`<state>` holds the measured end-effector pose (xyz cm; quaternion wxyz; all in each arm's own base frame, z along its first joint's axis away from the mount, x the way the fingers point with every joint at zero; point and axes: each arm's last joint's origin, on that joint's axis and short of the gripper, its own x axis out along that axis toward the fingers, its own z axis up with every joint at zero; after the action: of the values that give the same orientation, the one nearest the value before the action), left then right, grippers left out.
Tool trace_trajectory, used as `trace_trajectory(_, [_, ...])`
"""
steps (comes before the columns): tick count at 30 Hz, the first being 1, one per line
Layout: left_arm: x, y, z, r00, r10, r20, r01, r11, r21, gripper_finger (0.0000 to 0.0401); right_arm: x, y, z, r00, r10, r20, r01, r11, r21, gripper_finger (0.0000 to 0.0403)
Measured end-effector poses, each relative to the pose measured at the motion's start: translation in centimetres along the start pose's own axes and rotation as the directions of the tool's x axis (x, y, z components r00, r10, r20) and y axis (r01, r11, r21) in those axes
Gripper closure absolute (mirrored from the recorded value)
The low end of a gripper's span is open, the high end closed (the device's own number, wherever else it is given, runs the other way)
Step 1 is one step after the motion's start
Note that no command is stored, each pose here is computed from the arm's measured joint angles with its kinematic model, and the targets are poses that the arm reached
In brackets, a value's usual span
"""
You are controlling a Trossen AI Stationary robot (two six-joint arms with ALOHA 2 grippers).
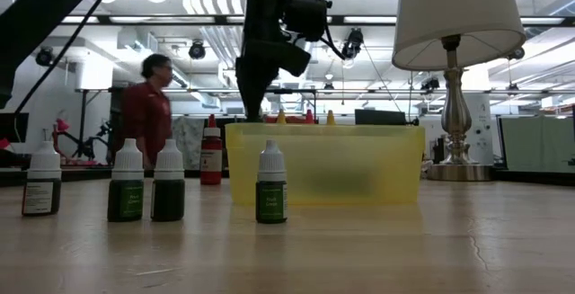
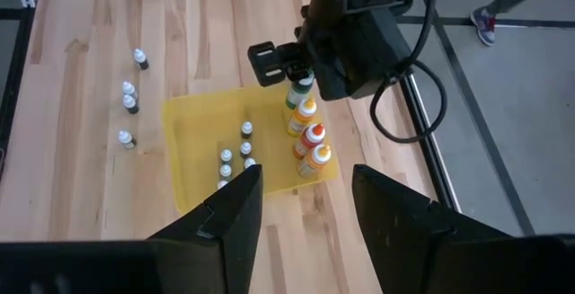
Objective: Pick & Place food coloring
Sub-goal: Put the large green food coloring bottle into the bin
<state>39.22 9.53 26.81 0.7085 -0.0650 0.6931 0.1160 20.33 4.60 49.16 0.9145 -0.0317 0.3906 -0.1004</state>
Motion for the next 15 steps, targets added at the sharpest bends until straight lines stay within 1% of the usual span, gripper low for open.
trace_trajectory(7, [0.8, -0.1, 0.5, 1.0, 0.0, 0.001, 0.0, 1.0, 0.0, 0.0304, 0.0, 0.0, 0.0, 1.0, 0.0, 0.0, 0.0, 1.0, 0.0, 0.0236])
trace_trajectory(15, [1.8, -0.1, 0.8, 1.0, 0.0, -0.024, 0.0, 1.0, 0.005, 0.0304, 0.0, 0.0, 0.0, 1.0, 0.0, 0.0, 0.0, 1.0, -0.004, 0.0236])
